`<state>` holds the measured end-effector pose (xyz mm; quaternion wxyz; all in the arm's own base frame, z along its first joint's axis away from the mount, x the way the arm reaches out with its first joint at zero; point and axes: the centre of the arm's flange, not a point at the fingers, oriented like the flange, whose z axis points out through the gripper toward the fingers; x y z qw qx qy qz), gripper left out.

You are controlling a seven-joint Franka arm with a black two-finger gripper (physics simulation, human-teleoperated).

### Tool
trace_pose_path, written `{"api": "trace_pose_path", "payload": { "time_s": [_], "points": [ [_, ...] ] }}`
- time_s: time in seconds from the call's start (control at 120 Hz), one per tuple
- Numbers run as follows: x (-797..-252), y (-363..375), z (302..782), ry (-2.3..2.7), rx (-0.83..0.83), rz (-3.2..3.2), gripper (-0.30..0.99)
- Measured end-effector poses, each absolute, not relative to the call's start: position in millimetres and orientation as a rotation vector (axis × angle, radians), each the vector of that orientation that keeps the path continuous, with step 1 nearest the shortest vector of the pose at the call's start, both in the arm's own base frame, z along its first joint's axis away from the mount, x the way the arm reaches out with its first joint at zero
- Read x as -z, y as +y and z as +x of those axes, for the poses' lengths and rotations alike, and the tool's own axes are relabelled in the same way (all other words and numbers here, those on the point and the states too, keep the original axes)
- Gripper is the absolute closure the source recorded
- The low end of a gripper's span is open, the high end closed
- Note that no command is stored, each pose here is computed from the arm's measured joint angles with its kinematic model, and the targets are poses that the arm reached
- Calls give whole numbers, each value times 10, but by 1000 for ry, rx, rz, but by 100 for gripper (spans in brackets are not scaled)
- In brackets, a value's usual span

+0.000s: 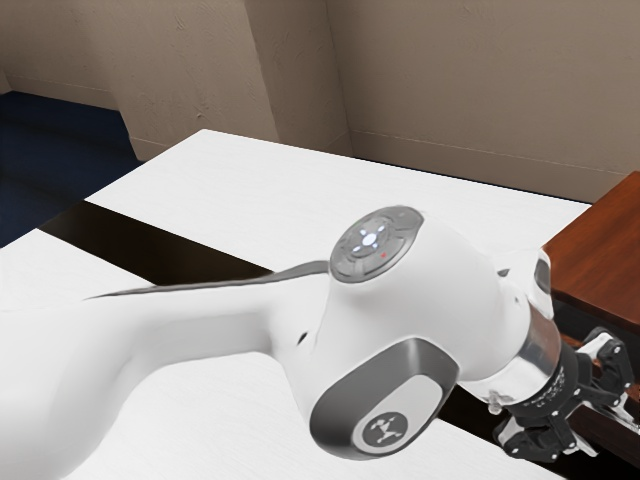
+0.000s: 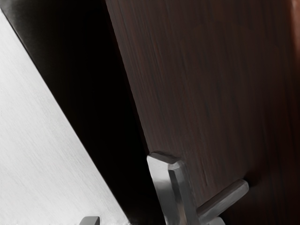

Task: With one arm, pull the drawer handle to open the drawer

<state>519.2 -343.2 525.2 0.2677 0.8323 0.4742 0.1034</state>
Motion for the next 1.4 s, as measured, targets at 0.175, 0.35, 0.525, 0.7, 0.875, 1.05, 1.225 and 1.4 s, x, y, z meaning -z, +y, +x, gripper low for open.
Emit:
{"api": "trace_pose_path", "payload": {
  "time_s": [0.175, 0.35, 0.525, 0.7, 0.875, 1.05, 1.225, 1.4],
  "points": [
    [-5263, -3402, 5050, 1271, -281, 2244, 48],
    [-5260, -3375, 4924, 1264, -280, 2242, 48],
    [-5257, -3343, 4809, 1255, -285, 2239, 49],
    [-5297, -3207, 4670, 1257, -300, 2224, 49],
    [-5265, -3161, 4549, 1254, -299, 2216, 50],
    [-5281, -3140, 4493, 1251, -301, 2199, 51],
    [-5262, -3108, 4401, 1248, -300, 2197, 51],
    [-5256, -3067, 4282, 1239, -303, 2201, 52]
  ]
}}
